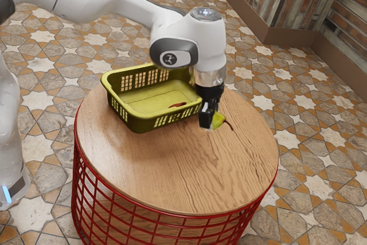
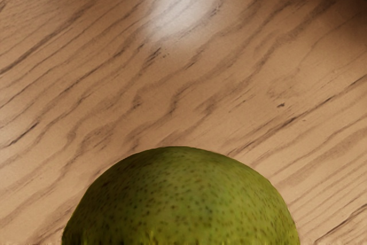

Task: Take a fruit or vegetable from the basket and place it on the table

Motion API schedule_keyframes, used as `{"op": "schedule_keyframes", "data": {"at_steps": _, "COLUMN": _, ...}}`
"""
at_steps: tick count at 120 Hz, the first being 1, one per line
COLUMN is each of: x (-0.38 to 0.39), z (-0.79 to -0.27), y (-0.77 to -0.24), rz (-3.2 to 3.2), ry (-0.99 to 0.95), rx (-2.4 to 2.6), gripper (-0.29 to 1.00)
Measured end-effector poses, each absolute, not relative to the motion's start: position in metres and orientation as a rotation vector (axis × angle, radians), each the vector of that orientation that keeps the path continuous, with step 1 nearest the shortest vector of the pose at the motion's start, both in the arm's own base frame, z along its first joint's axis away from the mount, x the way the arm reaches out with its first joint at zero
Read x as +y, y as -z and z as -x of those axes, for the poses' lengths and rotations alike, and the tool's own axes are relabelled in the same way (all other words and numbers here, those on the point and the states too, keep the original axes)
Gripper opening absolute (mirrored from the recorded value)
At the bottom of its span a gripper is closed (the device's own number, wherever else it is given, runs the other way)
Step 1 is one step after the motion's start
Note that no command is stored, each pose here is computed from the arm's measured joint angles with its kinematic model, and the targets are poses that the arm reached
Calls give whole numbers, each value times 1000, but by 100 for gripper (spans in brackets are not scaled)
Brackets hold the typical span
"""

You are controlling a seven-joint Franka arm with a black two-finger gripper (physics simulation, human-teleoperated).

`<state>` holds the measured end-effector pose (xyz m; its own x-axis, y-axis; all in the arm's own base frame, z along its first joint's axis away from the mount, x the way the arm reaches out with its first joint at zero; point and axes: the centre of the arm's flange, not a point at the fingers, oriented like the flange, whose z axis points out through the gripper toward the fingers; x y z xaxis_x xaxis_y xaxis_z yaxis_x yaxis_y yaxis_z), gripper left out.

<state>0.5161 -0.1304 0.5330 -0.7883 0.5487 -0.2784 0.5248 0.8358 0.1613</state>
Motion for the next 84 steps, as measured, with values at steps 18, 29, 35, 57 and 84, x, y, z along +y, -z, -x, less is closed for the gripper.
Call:
{"op": "schedule_keyframes", "data": {"at_steps": 18, "x": -127, "z": -513, "y": -536, "rz": -817, "ry": -126, "rx": 2696, "gripper": 65}}
{"op": "schedule_keyframes", "data": {"at_steps": 29, "x": -95, "z": -522, "y": -557, "rz": -735, "ry": -142, "rx": 2691, "gripper": 67}}
{"op": "schedule_keyframes", "data": {"at_steps": 35, "x": -59, "z": -542, "y": -610, "rz": -646, "ry": -124, "rx": 2660, "gripper": 68}}
{"op": "schedule_keyframes", "data": {"at_steps": 57, "x": 24, "z": -522, "y": -758, "rz": -572, "ry": 64, "rx": 2709, "gripper": 70}}
{"op": "schedule_keyframes", "data": {"at_steps": 84, "x": -35, "z": -499, "y": -676, "rz": -957, "ry": 273, "rx": 2943, "gripper": 70}}
